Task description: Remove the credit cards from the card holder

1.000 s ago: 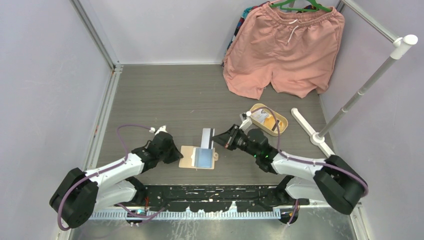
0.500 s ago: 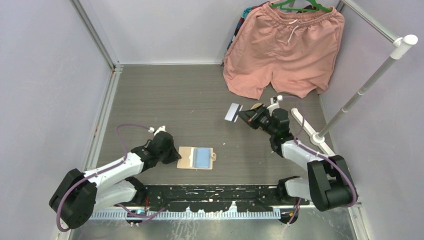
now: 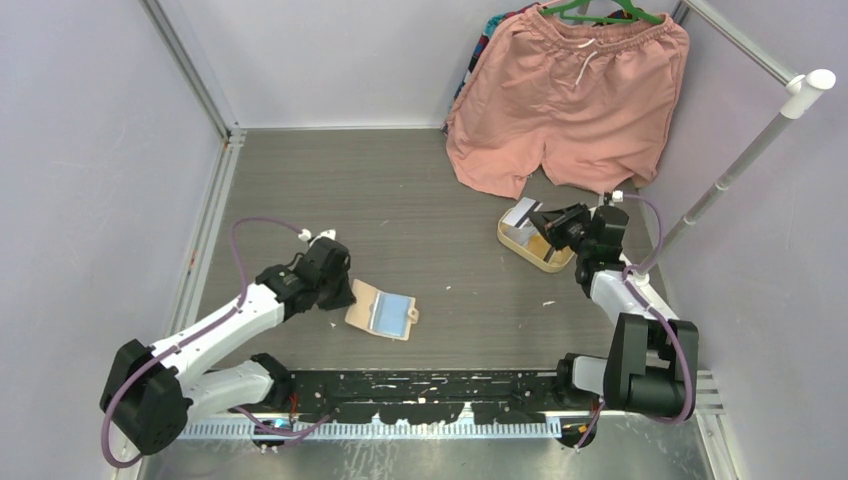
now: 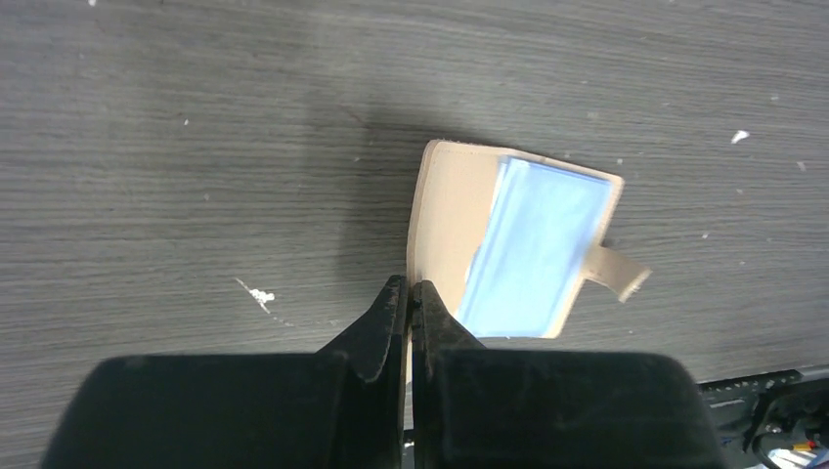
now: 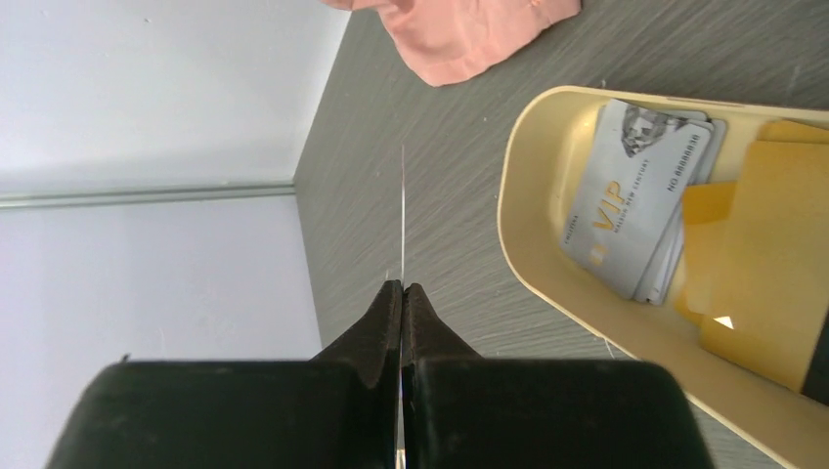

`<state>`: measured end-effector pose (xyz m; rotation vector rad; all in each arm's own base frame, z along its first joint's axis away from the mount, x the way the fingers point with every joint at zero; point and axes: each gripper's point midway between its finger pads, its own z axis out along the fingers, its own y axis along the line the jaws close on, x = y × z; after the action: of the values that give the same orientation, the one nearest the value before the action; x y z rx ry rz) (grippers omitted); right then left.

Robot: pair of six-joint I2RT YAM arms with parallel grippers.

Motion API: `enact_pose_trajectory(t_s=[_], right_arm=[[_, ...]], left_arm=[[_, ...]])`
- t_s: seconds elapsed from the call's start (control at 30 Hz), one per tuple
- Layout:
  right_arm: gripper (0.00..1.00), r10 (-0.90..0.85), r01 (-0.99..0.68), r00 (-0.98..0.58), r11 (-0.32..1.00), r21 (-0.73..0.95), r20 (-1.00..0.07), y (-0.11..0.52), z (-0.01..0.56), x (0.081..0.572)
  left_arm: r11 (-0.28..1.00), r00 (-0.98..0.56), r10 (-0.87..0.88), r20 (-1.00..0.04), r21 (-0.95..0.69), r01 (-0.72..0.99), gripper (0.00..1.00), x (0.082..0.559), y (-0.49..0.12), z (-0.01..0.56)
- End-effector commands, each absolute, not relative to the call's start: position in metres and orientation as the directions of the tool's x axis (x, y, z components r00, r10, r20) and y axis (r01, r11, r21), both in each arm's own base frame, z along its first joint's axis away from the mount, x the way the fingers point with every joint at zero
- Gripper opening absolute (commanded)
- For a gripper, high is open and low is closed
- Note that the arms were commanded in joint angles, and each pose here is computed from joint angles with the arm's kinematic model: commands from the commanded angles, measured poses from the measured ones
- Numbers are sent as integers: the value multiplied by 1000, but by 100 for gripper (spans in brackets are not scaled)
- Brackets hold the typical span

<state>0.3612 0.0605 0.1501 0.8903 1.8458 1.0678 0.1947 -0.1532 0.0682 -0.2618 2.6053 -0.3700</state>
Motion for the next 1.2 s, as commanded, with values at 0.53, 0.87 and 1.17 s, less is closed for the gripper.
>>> enact_pose_trajectory(t_s=[0.53, 0.87, 1.17], right_arm=[[1, 875, 280, -406, 394, 875, -264, 41, 112, 373], [1, 895, 345, -395, 354, 869, -208, 33, 89, 386], [1, 901, 343, -386, 341, 875, -200, 28, 87, 397]], left_arm=[[997, -883, 3, -470, -72, 41, 0, 205, -162, 99], [987, -860, 133, -492, 141, 72, 0, 212, -163, 101], [960, -850, 225, -477, 258, 109, 0, 212, -173, 101]])
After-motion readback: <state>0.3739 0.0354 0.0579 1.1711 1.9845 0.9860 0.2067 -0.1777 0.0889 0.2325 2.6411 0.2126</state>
